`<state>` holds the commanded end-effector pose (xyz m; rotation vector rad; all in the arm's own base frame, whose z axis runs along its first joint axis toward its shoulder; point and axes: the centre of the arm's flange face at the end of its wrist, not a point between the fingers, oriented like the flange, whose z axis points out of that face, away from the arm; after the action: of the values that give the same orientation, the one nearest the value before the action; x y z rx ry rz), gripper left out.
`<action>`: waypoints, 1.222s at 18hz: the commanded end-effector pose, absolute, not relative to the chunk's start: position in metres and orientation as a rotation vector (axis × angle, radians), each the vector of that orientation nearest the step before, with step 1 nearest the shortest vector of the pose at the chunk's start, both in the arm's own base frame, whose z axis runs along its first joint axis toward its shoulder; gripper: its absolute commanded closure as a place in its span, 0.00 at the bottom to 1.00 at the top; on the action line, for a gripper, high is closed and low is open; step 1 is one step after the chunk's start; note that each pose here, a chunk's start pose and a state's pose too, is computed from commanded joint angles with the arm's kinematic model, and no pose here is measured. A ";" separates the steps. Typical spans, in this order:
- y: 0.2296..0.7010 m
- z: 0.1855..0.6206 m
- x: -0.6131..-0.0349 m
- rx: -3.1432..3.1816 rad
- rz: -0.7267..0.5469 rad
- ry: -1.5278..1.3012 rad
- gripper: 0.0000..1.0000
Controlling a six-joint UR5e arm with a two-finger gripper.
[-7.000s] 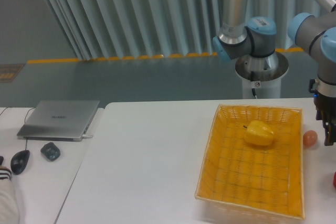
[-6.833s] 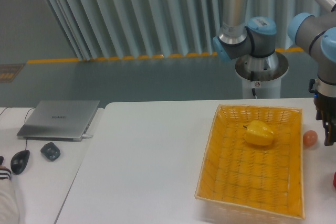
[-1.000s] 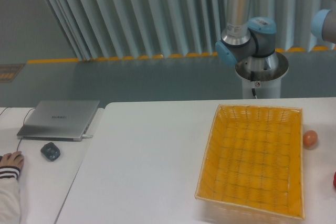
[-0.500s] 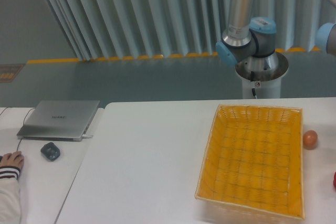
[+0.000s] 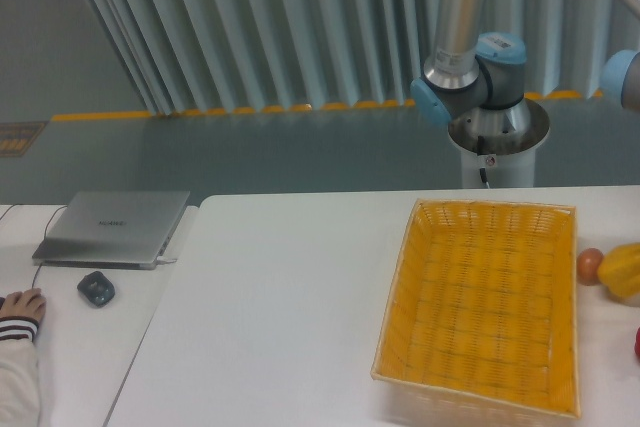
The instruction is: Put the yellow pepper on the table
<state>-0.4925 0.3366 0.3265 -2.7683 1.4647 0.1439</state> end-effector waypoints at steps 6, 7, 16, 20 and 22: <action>0.341 0.339 -0.496 -2.763 0.182 1.476 0.00; 0.341 0.345 -0.498 -2.769 0.198 1.476 0.00; 0.352 0.382 -0.519 -2.792 0.202 1.407 0.00; 0.365 0.404 -0.520 -2.775 0.180 1.431 0.00; 0.373 0.411 -0.521 -2.778 0.146 1.422 0.00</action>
<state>-0.5213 0.3730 0.4108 -2.7784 1.4220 0.1460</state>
